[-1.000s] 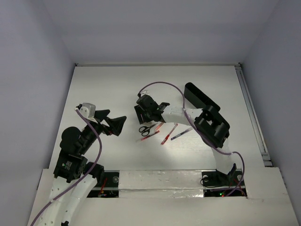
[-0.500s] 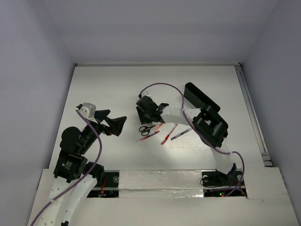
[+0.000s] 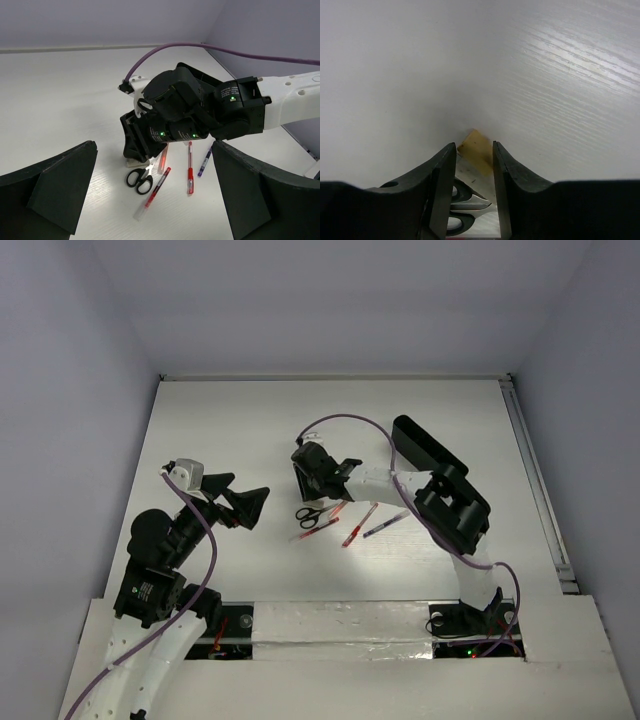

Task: Sort the stationery into containers
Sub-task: Pick up the stationery from the center of the board.

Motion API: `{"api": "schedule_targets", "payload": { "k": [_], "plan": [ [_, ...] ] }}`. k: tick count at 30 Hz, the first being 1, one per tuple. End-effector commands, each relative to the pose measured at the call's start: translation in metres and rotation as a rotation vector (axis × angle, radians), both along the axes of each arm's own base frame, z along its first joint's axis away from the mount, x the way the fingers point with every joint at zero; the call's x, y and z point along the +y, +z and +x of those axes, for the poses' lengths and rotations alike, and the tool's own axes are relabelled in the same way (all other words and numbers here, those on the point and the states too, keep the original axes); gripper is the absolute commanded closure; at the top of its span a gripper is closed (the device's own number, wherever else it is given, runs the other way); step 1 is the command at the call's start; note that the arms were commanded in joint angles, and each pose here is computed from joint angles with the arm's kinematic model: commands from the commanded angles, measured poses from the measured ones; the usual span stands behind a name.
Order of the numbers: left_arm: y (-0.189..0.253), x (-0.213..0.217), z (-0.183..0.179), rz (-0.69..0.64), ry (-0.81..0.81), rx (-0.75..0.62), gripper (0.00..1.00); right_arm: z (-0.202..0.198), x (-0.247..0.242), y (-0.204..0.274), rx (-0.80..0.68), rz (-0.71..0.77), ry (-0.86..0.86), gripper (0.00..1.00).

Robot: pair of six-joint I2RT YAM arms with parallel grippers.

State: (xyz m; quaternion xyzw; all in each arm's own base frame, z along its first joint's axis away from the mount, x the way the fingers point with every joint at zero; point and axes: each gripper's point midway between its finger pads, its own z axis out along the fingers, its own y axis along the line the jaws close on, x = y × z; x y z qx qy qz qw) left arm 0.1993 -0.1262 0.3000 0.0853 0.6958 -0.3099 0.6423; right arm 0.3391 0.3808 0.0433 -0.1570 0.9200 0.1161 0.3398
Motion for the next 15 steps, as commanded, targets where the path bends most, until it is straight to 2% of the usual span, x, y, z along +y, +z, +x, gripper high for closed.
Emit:
{"api": "schedule_targets", "payload": {
  "k": [1,9,11,12,13,15],
  "plan": [
    [0.017,-0.002,0.000,-0.011,-0.015,-0.068,0.01,0.007,0.013,0.039,-0.073,0.102,-0.005,0.60],
    [0.017,-0.002,0.000,-0.012,-0.015,-0.066,0.01,0.006,0.013,0.036,-0.066,0.093,-0.001,0.67],
    [0.016,-0.002,0.000,-0.011,-0.017,-0.064,0.01,0.006,0.012,0.033,-0.061,0.081,-0.004,0.63],
    [0.016,-0.002,0.000,-0.012,-0.017,-0.064,0.01,0.007,0.009,0.032,-0.066,0.071,-0.013,0.55],
    [0.016,-0.003,0.000,-0.010,-0.019,-0.063,0.01,0.008,0.008,0.031,-0.068,0.065,-0.016,0.51],
    [0.017,-0.003,0.000,-0.012,-0.020,-0.064,0.01,0.008,0.005,0.030,-0.073,0.053,-0.022,0.49]
  ]
}}
